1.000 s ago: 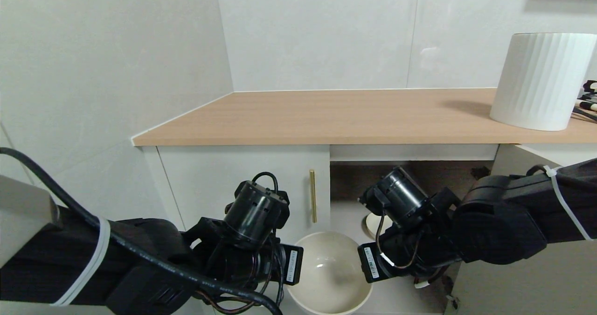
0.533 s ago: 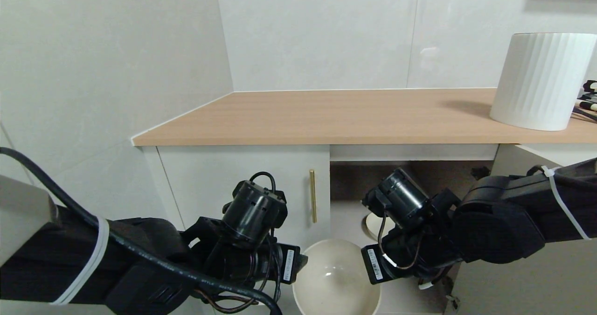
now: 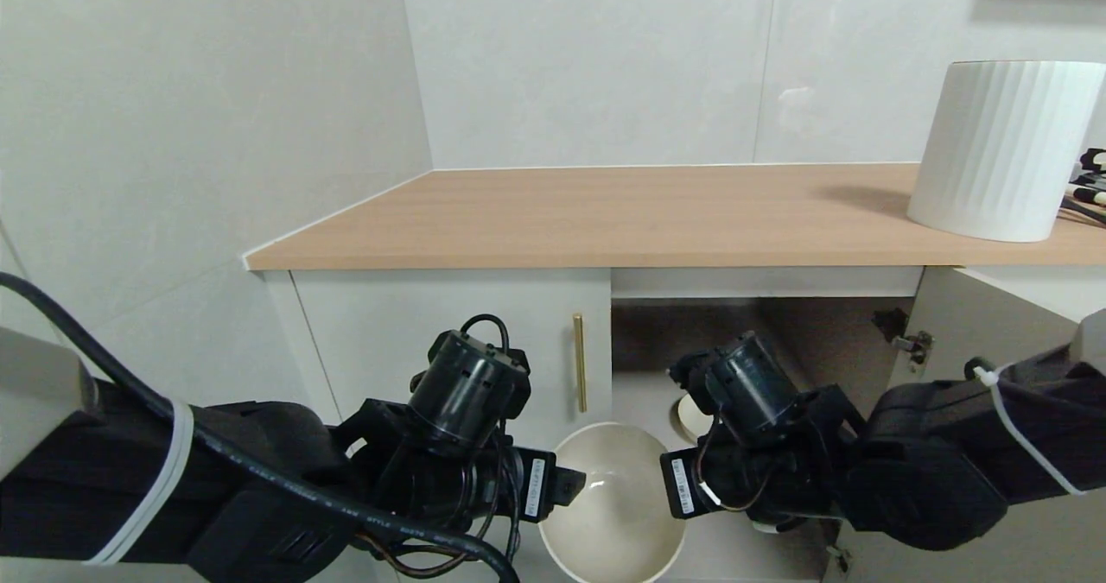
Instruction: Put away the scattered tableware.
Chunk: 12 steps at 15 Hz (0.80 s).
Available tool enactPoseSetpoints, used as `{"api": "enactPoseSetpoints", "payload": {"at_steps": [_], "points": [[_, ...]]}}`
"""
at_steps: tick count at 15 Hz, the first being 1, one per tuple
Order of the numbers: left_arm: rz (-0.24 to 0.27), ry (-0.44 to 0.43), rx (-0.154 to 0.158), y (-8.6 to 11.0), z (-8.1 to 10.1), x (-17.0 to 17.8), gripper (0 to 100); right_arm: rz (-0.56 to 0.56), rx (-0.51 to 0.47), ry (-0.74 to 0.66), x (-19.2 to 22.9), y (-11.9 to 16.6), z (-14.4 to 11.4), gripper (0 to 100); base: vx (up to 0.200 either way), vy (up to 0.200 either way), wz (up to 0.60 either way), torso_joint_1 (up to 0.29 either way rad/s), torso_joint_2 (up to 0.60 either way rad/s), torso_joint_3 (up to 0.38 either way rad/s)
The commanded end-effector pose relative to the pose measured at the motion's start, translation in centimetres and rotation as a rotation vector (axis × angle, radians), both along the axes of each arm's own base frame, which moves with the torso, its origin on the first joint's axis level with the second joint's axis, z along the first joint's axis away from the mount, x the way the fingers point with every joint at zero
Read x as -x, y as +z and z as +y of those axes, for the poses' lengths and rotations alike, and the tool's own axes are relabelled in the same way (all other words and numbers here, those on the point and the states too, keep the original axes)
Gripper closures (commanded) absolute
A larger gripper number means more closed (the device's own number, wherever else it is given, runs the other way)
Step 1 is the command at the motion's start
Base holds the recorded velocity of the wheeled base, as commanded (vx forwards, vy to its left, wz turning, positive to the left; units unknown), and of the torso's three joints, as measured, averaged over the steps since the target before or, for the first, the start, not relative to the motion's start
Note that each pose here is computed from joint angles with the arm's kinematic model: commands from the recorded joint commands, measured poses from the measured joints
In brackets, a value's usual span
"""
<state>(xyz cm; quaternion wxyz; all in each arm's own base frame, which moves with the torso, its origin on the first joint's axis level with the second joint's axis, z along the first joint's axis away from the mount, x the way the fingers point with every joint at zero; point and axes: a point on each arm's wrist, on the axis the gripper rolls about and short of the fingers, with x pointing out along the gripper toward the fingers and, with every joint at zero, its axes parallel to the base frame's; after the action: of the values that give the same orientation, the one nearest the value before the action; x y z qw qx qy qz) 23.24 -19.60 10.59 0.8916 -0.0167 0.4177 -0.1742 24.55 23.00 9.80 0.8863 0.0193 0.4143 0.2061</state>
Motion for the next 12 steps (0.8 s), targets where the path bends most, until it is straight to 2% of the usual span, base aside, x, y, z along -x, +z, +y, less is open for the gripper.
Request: {"api": "enactPoseSetpoints", "payload": {"at_steps": [1, 4, 8, 12], "points": [[-0.003, 0.002, 0.002, 0.1, 0.0, 0.0, 0, -0.026, 0.078, -0.043, -0.7, -4.4, -1.0, 100, 0.000, 0.000, 0.00, 0.000, 0.00, 0.000], [-0.017, 0.019, -0.009, 0.2, 0.1, 0.0, 0, -0.073, 0.047, -0.130, -3.2, -6.1, -2.5, 100, 0.000, 0.000, 0.00, 0.000, 0.00, 0.000], [-0.026, 0.021, -0.007, 0.5, 0.2, 0.0, 0, -0.126, 0.011, -0.291, -7.4, -6.9, -6.5, 100, 0.000, 0.000, 0.00, 0.000, 0.00, 0.000], [-0.032, 0.026, -0.003, 0.7, 0.3, 0.0, 0, -0.136, 0.005, -0.384, -10.7, -7.9, -8.9, 100, 0.000, 0.000, 0.00, 0.000, 0.00, 0.000]]}}
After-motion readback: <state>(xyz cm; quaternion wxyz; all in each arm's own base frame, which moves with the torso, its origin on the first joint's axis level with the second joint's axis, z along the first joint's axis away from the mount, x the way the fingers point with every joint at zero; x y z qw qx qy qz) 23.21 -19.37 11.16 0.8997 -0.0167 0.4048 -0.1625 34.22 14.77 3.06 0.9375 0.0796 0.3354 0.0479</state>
